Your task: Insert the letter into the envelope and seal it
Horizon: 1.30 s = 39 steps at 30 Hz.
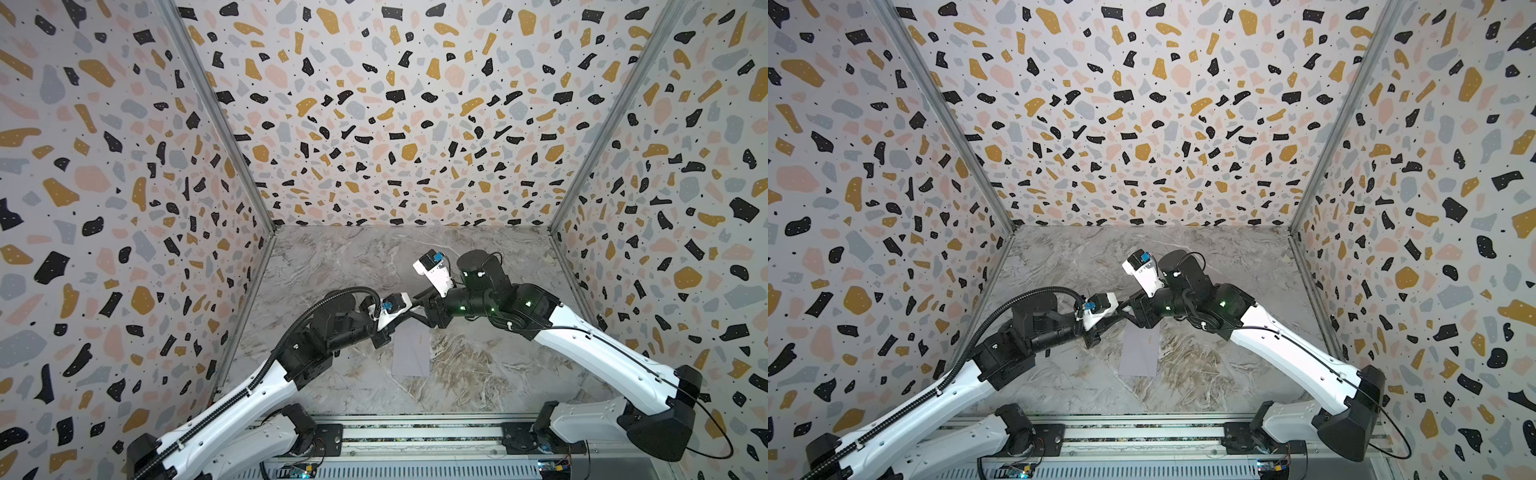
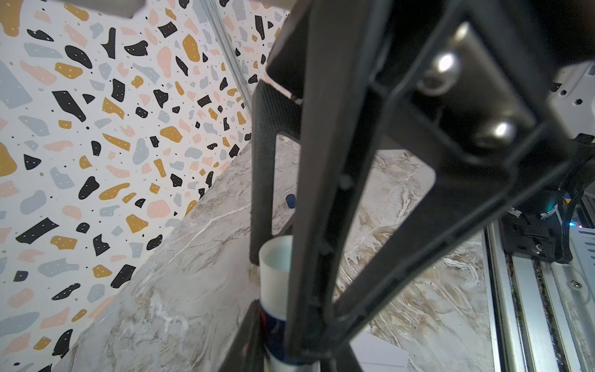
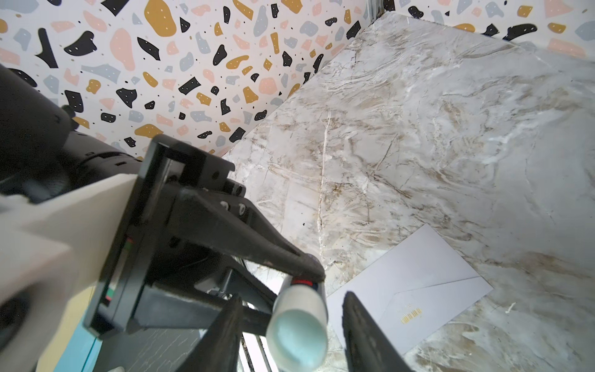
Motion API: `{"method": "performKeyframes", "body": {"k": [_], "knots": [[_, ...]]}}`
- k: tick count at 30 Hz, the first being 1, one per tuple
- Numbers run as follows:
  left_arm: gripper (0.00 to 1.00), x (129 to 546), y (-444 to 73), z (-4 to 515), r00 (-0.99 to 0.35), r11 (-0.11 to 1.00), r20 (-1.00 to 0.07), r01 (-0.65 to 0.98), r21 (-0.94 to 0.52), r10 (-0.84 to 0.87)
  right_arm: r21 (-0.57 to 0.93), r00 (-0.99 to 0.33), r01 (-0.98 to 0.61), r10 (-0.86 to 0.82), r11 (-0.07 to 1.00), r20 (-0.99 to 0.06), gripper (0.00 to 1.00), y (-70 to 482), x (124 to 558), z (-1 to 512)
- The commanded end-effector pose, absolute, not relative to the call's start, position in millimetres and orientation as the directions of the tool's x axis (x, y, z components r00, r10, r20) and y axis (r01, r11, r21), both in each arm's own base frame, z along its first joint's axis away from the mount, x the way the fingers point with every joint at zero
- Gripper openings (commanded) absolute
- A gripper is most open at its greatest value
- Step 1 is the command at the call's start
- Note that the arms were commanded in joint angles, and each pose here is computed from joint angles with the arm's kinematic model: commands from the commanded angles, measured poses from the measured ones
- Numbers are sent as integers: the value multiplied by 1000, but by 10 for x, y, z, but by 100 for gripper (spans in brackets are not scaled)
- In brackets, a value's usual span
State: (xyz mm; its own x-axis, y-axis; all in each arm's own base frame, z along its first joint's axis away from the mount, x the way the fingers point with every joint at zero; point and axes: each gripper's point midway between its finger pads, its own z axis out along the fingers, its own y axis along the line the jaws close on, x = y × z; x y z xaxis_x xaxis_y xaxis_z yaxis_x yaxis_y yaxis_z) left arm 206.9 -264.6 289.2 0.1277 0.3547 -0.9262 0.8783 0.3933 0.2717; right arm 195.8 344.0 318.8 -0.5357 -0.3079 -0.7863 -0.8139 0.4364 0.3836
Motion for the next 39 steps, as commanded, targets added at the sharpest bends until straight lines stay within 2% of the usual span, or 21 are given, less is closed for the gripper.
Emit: {"method": "performKeyframes", "body": {"k": [1, 5, 9, 17, 22, 27, 34, 39], "knots": [[0, 2069, -2672, 2945, 150, 394, -929, 874, 285, 340, 374, -514, -823, -281, 426, -810, 44, 3473, 1966, 3350], [0, 2090, -2678, 2950, 139, 405, -932, 872, 275, 335, 373, -516, -824, -292, 427, -805, 34, 3483, 1955, 3313], [0, 2099, -2687, 2955, 133, 410, -935, 872, 267, 327, 371, -517, -824, -300, 428, -802, 31, 3481, 1952, 3289], [0, 2096, -2701, 2968, 129, 408, -940, 876, 258, 316, 363, -521, -820, -314, 443, -794, 37, 3461, 1963, 3224], [0, 2106, -2704, 2968, 123, 412, -941, 876, 252, 315, 362, -522, -819, -317, 444, -792, 21, 3458, 1963, 3203], [0, 2110, -2708, 2965, 113, 416, -945, 877, 241, 308, 357, -518, -820, -313, 448, -796, 14, 3449, 1970, 3212], [40, 2110, -2694, 2836, 96, 417, -940, 878, 235, 327, 349, -499, -825, -282, 445, -820, 11, 3386, 1972, 3336], [43, 2095, -2665, 2761, 98, 423, -940, 874, 238, 326, 367, -500, -828, -261, 424, -826, 11, 3330, 1957, 3401]]}}
